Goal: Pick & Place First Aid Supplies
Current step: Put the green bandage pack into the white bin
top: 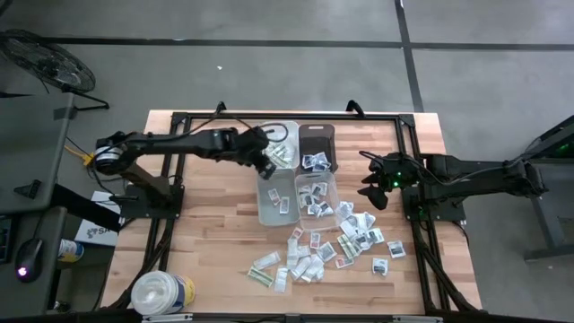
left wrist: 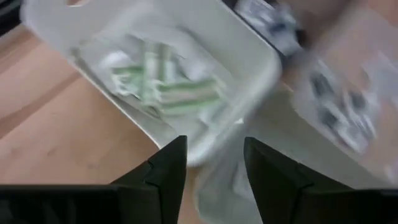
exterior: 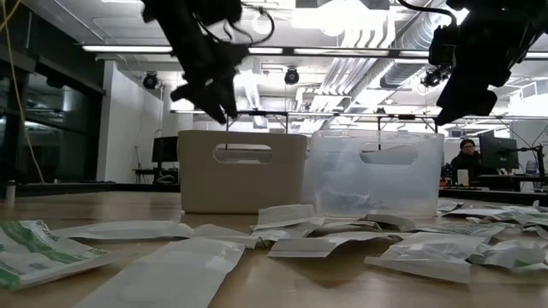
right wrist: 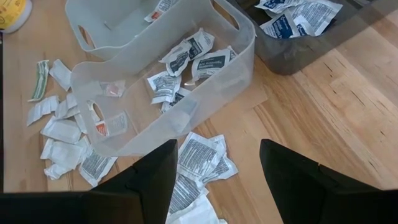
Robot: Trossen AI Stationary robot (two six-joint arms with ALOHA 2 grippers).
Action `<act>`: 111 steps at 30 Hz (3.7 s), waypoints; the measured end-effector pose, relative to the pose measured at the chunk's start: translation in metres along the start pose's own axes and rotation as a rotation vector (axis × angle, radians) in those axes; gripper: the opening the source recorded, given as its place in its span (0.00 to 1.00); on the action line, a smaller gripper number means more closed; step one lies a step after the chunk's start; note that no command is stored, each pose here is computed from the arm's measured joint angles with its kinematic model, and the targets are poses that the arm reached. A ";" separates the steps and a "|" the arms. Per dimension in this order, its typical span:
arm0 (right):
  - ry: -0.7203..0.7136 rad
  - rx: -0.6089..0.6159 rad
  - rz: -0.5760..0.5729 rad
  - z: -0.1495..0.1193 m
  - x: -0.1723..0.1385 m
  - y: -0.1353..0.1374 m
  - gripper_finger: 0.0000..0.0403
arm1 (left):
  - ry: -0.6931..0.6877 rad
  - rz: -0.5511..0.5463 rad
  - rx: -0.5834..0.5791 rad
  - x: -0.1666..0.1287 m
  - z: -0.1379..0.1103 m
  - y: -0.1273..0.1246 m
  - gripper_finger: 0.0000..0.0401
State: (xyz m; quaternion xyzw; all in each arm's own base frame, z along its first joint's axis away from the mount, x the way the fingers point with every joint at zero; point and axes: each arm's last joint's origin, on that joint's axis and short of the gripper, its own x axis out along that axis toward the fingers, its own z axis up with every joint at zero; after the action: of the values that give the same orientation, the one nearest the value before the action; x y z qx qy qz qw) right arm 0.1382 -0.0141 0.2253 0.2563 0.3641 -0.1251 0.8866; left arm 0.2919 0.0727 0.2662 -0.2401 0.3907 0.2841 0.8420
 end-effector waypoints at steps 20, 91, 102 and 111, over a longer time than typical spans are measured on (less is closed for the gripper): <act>-0.006 -0.002 -0.007 0.000 0.000 0.000 0.55 | 0.325 -0.229 0.146 -0.079 -0.121 -0.093 0.37; -0.008 0.016 -0.001 0.000 0.000 0.000 0.55 | 0.461 -0.499 -0.378 0.020 -0.275 -0.147 0.37; -0.006 0.021 -0.001 0.000 0.000 0.000 0.55 | 0.450 -0.495 -0.380 0.024 -0.277 -0.148 0.31; -0.007 0.020 -0.001 0.000 0.000 0.000 0.55 | 0.454 -0.486 -0.372 0.025 -0.278 -0.146 0.06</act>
State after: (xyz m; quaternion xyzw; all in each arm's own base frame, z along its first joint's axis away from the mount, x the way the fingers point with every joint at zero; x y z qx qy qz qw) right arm 0.1386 -0.0143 0.2255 0.2643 0.3599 -0.1302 0.8853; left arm 0.2579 -0.1999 0.1124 -0.5314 0.4407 0.0818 0.7188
